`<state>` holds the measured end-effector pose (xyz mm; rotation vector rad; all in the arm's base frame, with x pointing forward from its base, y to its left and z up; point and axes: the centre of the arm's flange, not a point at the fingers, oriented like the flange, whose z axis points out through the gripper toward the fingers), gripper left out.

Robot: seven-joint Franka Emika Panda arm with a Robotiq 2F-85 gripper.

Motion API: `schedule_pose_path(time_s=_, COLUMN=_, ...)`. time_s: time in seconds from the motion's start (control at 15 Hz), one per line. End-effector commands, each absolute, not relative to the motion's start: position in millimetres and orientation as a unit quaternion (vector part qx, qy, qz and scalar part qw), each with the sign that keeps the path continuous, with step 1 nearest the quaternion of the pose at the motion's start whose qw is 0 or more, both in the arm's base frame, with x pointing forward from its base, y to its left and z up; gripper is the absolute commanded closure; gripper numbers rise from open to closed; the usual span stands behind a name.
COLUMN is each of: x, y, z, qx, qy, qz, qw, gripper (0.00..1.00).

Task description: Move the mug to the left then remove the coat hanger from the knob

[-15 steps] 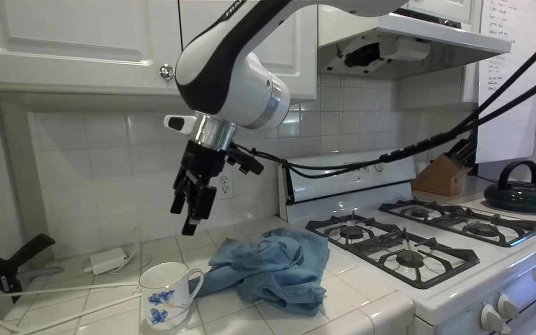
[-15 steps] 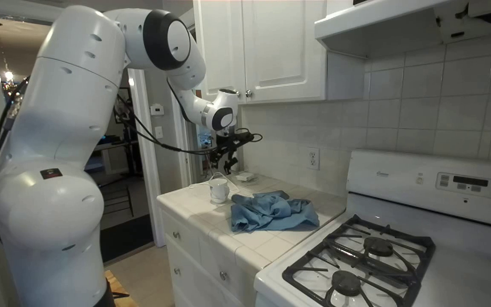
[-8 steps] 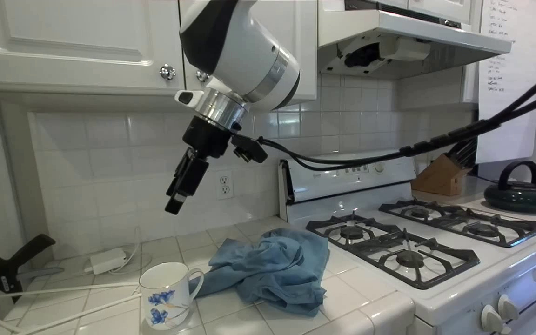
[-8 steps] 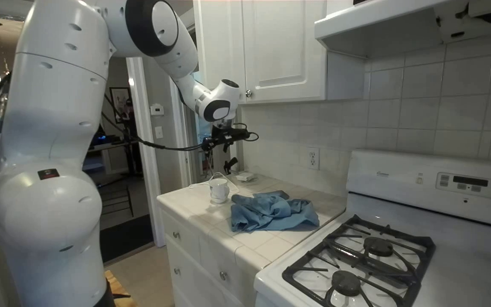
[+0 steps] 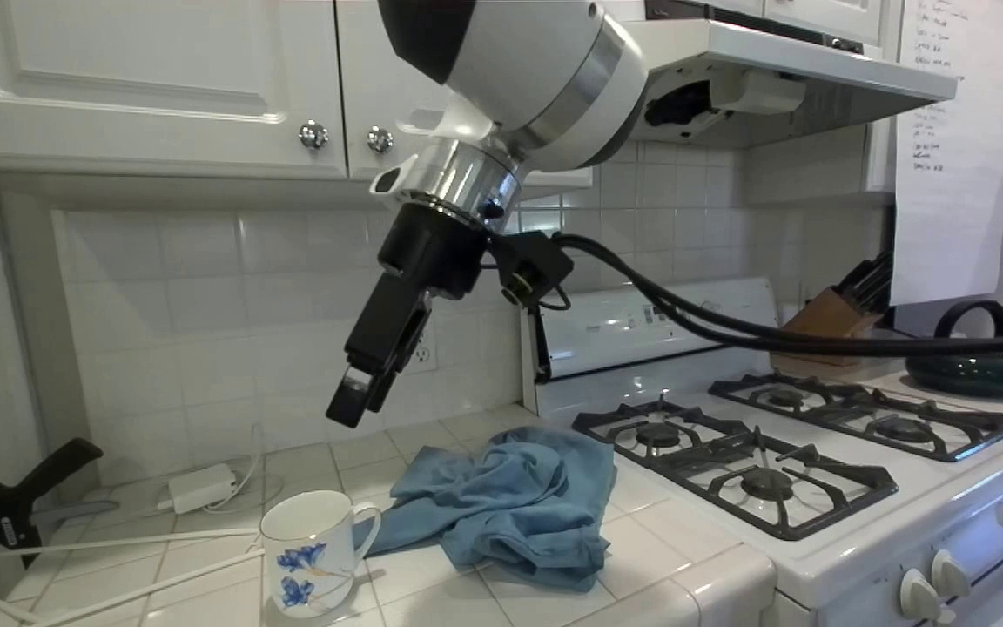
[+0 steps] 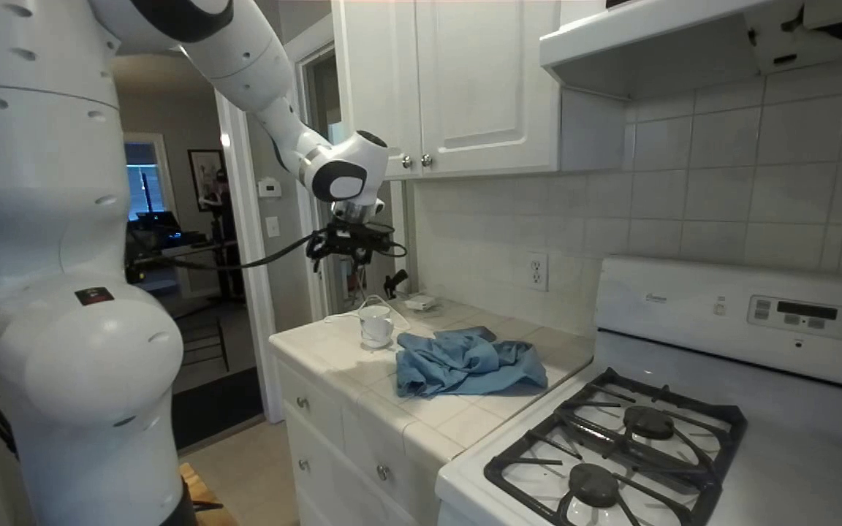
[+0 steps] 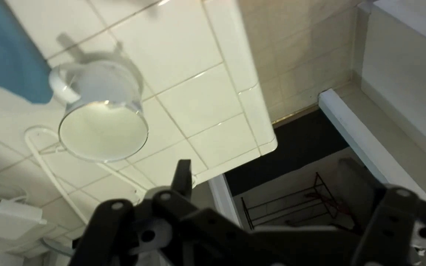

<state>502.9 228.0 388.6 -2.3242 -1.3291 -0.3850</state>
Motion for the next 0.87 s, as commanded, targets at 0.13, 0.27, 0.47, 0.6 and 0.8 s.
schedule_pose_path(time_s=0.13, x=461.0, y=213.6, z=390.1, qx=-0.873, qy=-0.425, qz=-0.082, qw=0.225, gripper=0.0)
schedule_pose_path(time_s=0.27, x=444.2, y=203.4, z=392.6, qx=-0.884, qy=-0.404, qz=-0.067, qw=0.224, gripper=0.0)
schedule_pose_path(time_s=0.47, x=438.1, y=199.3, z=393.2, qx=-0.888, qy=-0.397, qz=-0.065, qw=0.223, gripper=0.0)
schedule_pose_path(time_s=0.6, x=437.4, y=199.2, z=391.9, qx=-0.889, qy=-0.396, qz=-0.063, qw=0.223, gripper=0.0)
schedule_pose_path(time_s=0.8, x=437.2, y=199.2, z=391.6, qx=-0.889, qy=-0.396, qz=-0.063, qw=0.223, gripper=0.0)
